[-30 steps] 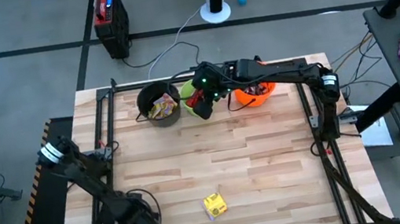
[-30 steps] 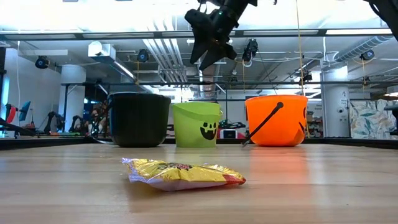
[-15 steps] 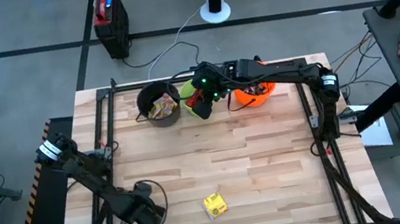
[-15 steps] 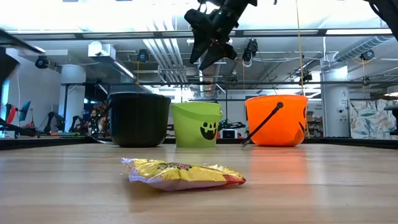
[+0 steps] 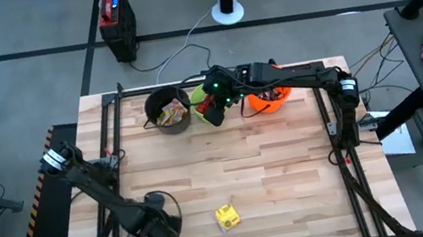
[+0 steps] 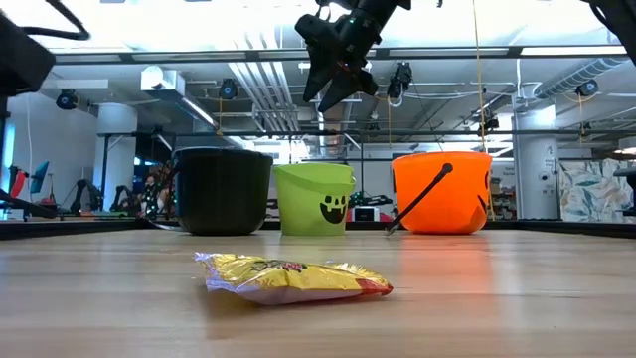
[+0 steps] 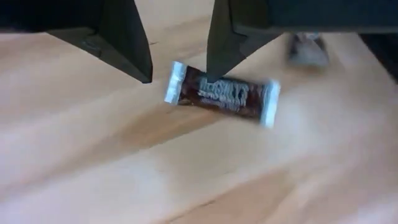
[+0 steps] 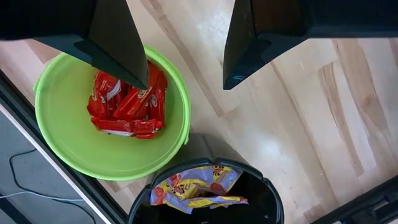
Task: Sort candy by brand, put in halloween buckets
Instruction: Put the brown chocolate bar into the orange bucket
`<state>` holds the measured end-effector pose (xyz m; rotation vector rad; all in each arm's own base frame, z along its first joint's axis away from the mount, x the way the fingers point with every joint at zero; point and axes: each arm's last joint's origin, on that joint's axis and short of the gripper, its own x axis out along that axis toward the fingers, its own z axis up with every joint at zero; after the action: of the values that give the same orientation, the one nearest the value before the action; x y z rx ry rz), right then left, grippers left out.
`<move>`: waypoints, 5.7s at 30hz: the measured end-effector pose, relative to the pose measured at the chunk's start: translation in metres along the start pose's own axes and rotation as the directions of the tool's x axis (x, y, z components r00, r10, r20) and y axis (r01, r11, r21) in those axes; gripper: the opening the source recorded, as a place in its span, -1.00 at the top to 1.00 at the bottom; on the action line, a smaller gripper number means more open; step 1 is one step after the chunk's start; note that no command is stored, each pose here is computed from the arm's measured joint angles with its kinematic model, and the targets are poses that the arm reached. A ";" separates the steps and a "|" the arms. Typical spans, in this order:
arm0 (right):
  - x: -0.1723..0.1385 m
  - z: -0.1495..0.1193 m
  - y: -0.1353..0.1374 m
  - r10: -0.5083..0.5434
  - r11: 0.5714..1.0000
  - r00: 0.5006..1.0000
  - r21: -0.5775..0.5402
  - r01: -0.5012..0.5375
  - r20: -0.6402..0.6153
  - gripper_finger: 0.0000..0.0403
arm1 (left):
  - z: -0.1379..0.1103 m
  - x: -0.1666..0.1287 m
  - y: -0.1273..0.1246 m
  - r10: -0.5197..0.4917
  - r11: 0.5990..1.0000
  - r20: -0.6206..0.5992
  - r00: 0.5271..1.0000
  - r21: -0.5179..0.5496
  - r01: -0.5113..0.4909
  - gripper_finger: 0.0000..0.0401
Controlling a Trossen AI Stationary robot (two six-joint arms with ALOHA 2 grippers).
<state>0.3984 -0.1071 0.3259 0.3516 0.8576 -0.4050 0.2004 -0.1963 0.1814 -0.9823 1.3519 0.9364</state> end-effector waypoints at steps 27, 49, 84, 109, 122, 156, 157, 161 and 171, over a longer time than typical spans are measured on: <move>-0.006 -0.027 0.024 0.077 0.996 0.970 0.058 -0.066 -0.230 0.01 | 0.005 0.008 0.055 -0.223 0.201 0.071 0.972 0.979 -0.025 0.24; -0.021 -0.034 0.045 0.098 0.989 0.970 0.128 -0.071 -0.221 0.01 | 0.008 0.045 0.068 -0.238 0.065 -0.066 0.969 0.994 0.084 0.24; -0.028 -0.058 0.126 0.407 0.862 0.910 0.362 -0.355 -0.075 0.01 | 0.063 -0.082 0.011 -0.540 0.534 0.421 0.729 0.841 -0.090 0.93; -0.013 -0.050 0.131 0.425 0.855 0.905 0.320 -0.408 0.015 0.11 | 0.103 -0.120 -0.038 -0.556 0.632 0.543 0.629 0.768 -0.104 0.92; -0.013 -0.049 0.131 0.428 0.862 0.904 0.293 -0.414 0.018 0.89 | 0.104 -0.120 -0.042 -0.543 0.665 0.572 0.614 0.740 -0.101 0.88; -0.050 -0.044 -0.178 -0.264 0.781 0.779 0.348 0.519 -0.569 0.38 | 0.098 -0.116 -0.019 -0.467 0.781 0.333 0.819 0.590 0.205 0.11; -0.050 -0.043 -0.178 -0.271 0.781 0.780 0.345 0.521 -0.564 0.31 | 0.098 -0.116 -0.019 -0.465 0.782 0.326 0.823 0.587 0.209 0.11; -0.049 -0.041 -0.173 -0.276 0.790 0.790 0.338 0.511 -0.548 0.08 | 0.094 -0.111 -0.012 -0.393 0.782 0.150 0.907 0.573 0.244 0.11; -0.044 -0.032 -0.139 -0.280 0.846 0.850 0.303 0.438 -0.447 -0.14 | 0.046 -0.072 0.027 0.043 0.943 -0.239 0.970 0.329 0.040 0.14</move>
<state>0.2855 -0.2044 0.3225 0.6624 1.2434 -0.8981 0.1890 -0.1419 0.2524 -0.8522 1.6546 0.5720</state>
